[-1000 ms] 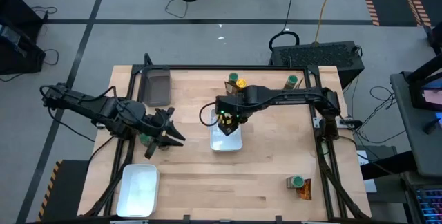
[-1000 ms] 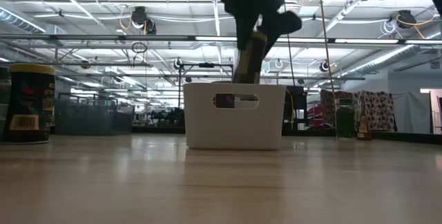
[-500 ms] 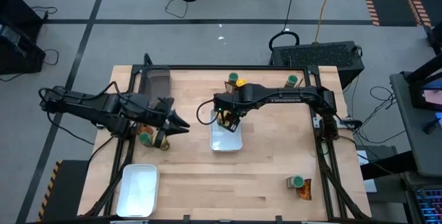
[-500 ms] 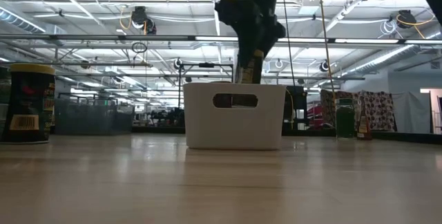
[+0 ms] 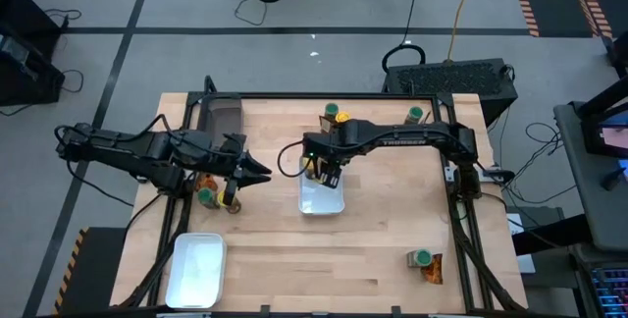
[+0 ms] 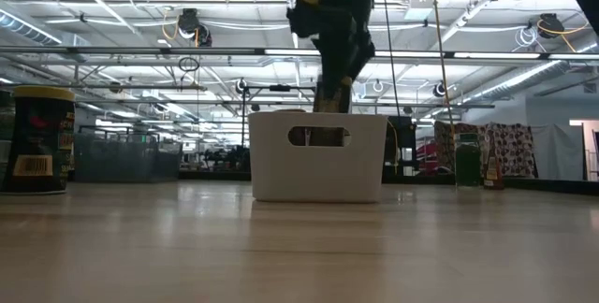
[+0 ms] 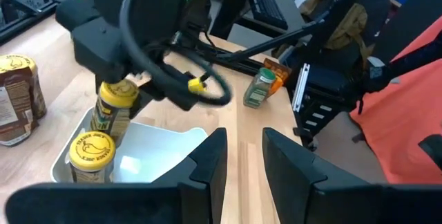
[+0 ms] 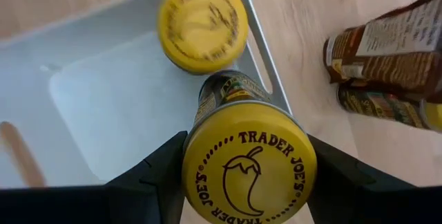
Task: Sort spices by type
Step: Put the bottom right yellow spice bottle into the top white bin
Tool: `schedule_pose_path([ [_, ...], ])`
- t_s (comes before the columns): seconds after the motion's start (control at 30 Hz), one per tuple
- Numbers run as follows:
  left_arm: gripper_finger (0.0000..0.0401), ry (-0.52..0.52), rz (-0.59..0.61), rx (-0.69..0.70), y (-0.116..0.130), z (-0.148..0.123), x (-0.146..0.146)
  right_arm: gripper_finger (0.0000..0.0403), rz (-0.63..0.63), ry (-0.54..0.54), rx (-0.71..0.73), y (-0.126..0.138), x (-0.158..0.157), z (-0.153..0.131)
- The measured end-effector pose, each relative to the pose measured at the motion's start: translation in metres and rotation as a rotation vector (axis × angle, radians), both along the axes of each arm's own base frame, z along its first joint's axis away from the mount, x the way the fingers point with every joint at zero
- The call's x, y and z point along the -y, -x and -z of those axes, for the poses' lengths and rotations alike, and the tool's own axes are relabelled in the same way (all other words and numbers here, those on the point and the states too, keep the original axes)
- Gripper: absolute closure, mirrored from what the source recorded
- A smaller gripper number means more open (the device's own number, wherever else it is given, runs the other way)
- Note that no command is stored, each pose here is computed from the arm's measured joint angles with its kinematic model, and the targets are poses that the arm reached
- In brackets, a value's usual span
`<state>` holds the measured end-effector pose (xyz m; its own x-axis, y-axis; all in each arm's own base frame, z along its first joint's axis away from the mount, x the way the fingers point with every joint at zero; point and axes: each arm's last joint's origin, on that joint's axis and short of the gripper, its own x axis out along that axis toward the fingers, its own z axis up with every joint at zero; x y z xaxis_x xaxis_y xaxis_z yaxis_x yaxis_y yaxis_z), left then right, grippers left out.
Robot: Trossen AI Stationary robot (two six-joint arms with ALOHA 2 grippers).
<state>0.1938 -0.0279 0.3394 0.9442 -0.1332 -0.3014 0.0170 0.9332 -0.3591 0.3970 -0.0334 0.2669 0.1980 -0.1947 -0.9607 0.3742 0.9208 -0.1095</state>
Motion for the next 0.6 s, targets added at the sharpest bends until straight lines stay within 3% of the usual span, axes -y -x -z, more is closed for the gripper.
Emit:
schedule_pose_path([
  [0.6,0.0303,0.000,-0.002,0.000,0.000,0.000,0.000,0.0186,-0.027,-0.018,0.001,0.000,0.005,0.029],
])
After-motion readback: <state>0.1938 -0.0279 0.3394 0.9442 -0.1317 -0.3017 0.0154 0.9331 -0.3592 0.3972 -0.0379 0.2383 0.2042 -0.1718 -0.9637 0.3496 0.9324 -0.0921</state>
